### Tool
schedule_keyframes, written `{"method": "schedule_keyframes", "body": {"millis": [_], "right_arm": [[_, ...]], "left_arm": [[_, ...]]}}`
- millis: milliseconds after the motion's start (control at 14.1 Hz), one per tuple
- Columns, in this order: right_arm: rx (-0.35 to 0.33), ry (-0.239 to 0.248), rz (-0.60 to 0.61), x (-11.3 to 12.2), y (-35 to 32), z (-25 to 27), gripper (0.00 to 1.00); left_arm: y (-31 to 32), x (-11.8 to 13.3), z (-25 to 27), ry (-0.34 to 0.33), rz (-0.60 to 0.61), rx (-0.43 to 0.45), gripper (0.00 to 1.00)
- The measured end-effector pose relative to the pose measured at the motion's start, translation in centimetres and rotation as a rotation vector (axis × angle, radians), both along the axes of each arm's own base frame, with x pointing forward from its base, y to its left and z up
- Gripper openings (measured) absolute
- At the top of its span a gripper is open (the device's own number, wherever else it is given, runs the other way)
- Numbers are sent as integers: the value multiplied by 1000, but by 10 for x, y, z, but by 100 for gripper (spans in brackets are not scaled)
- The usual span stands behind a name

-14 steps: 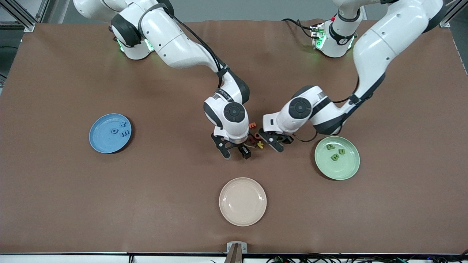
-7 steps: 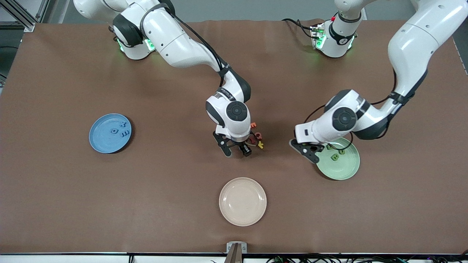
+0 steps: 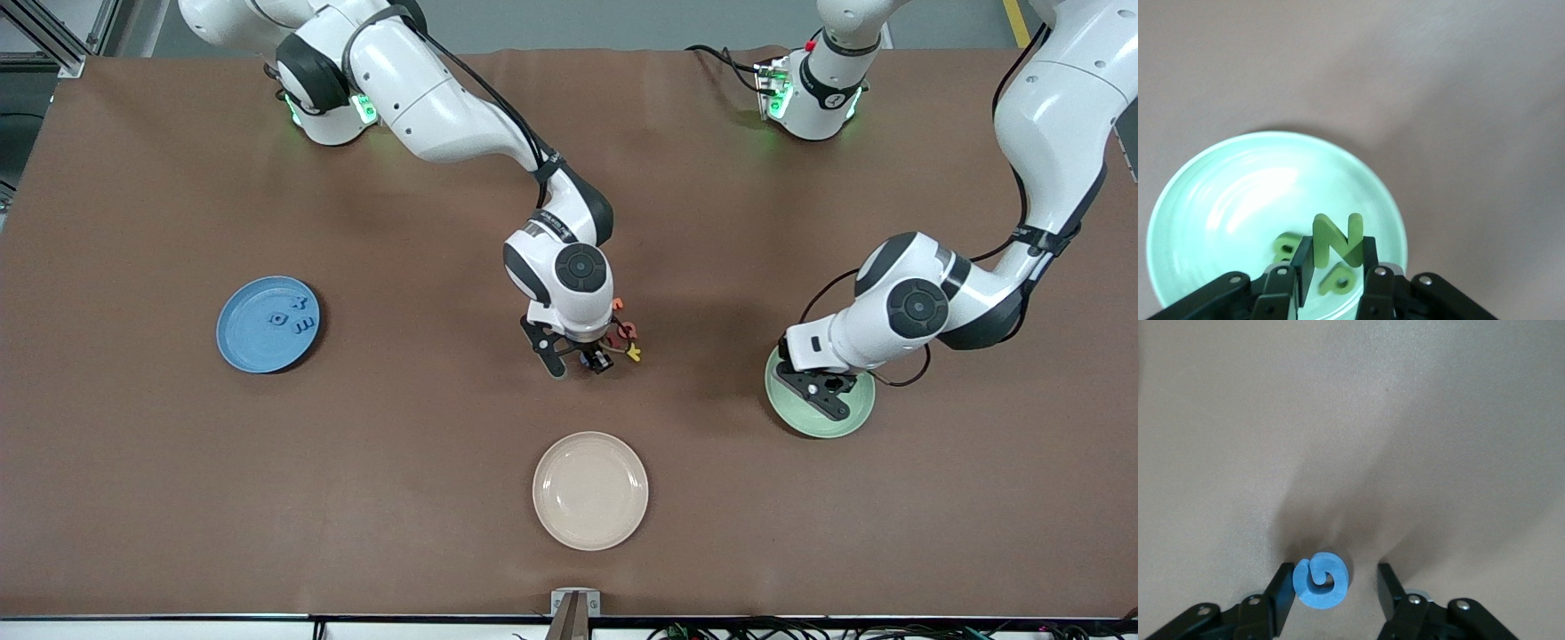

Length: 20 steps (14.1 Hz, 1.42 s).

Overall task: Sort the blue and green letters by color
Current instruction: 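Drop the blue G on the blue plate while the left gripper releases N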

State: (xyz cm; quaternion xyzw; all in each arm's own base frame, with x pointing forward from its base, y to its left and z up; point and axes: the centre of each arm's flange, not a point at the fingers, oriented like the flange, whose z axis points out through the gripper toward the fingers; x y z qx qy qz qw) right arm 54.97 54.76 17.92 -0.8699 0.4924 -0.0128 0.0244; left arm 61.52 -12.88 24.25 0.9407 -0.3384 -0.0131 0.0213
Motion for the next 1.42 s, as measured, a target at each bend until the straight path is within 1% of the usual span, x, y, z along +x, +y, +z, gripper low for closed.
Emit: {"method": "schedule_keyframes", "body": {"millis": [71, 213, 285, 427, 569, 712, 783, 854, 925, 996, 1067, 1139, 1210, 1281, 1352, 1423], "right_arm": [[0, 0, 1, 0, 0, 0, 54], [5, -4, 1, 0, 2, 4, 37], [7, -5, 2, 0, 3, 5, 35], [6, -3, 2, 0, 3, 4, 35], [6, -3, 2, 0, 3, 4, 35], [-6, 6, 19, 0, 1, 4, 35], [-30, 28, 49, 1, -3, 4, 35], [-61, 58, 89, 4, -11, 4, 35], [-95, 95, 134, 7, -21, 5, 35], [-123, 132, 181, 12, -33, 9, 35], [-141, 164, 224, 19, -46, 17, 35], [-157, 199, 264, 26, -61, 28, 35], [-171, 237, 299, 31, -76, 40, 35], [-177, 265, 327, 36, -91, 51, 35], [-181, 283, 352, 39, -105, 58, 35], [-185, 298, 378, 40, -119, 64, 35]], "left_arm": [[3, 0, -4, 0, -3, 8, 33], [3, 2, -10, -10, -18, 13, 33], [1, 5, -13, -22, -27, 12, 33], [-1, 8, -21, -34, -32, 2, 33], [-2, 8, -29, -28, -34, 4, 33], [-2, 7, -30, -26, -35, 6, 36], [-2, 8, -30, -27, -35, 6, 44], [-1, 8, -30, -28, -34, 6, 53], [-1, 9, -29, -29, -33, 6, 53], [0, 9, -29, -29, -32, 6, 58], [1, 9, -30, -29, -30, 6, 65], [2, 10, -29, -30, -28, 6, 74], [3, 10, -29, -30, -26, 7, 74], [5, 11, -29, -32, -24, 7, 79], [6, 12, -28, -33, -21, 8, 87], [8, 13, -26, -33, -18, 11, 98]]}}
